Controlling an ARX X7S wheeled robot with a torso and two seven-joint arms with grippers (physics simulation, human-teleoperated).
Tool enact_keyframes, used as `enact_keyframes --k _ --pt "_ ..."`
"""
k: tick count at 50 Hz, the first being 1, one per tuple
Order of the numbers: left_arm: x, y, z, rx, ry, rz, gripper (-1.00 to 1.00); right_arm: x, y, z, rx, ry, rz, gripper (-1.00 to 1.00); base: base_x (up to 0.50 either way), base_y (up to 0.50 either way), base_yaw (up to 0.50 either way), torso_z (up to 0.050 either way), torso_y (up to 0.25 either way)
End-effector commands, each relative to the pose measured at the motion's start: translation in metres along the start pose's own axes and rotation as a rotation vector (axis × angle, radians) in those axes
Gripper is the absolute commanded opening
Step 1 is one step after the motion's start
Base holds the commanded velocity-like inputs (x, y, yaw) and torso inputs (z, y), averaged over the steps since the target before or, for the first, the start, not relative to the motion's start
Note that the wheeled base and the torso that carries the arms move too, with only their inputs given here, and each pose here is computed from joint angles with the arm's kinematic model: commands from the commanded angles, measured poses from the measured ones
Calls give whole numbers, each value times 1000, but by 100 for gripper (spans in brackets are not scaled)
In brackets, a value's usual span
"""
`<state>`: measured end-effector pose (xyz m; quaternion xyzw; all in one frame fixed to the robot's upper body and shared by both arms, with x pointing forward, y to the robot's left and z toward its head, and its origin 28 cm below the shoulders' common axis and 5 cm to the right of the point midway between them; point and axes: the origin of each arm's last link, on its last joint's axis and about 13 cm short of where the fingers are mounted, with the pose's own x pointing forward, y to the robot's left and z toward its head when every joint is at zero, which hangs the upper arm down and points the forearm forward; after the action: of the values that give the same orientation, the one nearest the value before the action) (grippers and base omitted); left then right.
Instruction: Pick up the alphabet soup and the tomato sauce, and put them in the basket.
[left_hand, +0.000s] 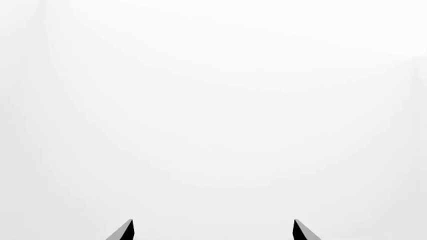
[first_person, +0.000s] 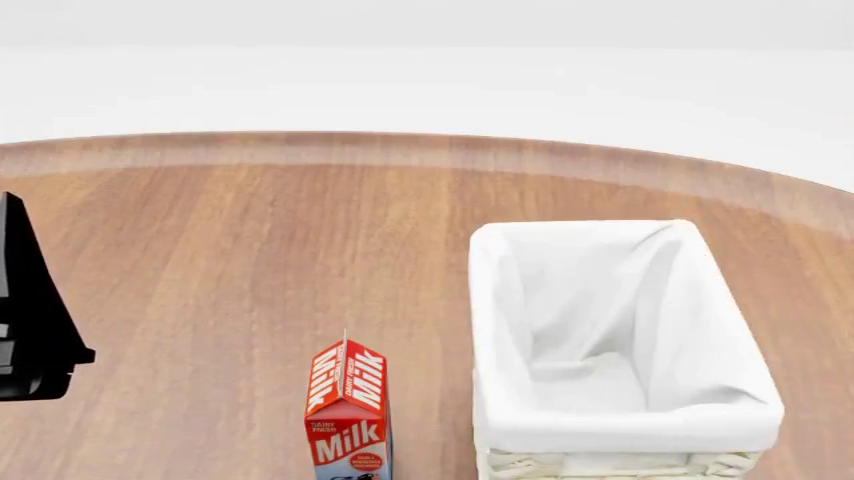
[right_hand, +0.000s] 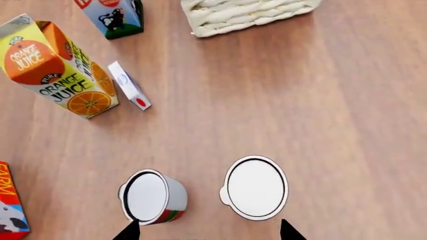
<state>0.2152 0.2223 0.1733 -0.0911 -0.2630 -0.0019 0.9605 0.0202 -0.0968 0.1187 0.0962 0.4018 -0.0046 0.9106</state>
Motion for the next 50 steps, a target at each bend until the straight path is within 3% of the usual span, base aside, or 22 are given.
enact_keyframes --k 1,13,50 --pt "0 0 0 -1 -1 2 100 0 -9 -5 6 -17 -30 100 0 0 0 0 0" --pt "-1 1 0 -4 0 3 100 7 -11 0 32 -83 -24 100 0 0 0 0 0" --pt "-2 3 -1 -2 4 8 100 11 -17 -3 65 -92 -30 100 0 0 0 0 0"
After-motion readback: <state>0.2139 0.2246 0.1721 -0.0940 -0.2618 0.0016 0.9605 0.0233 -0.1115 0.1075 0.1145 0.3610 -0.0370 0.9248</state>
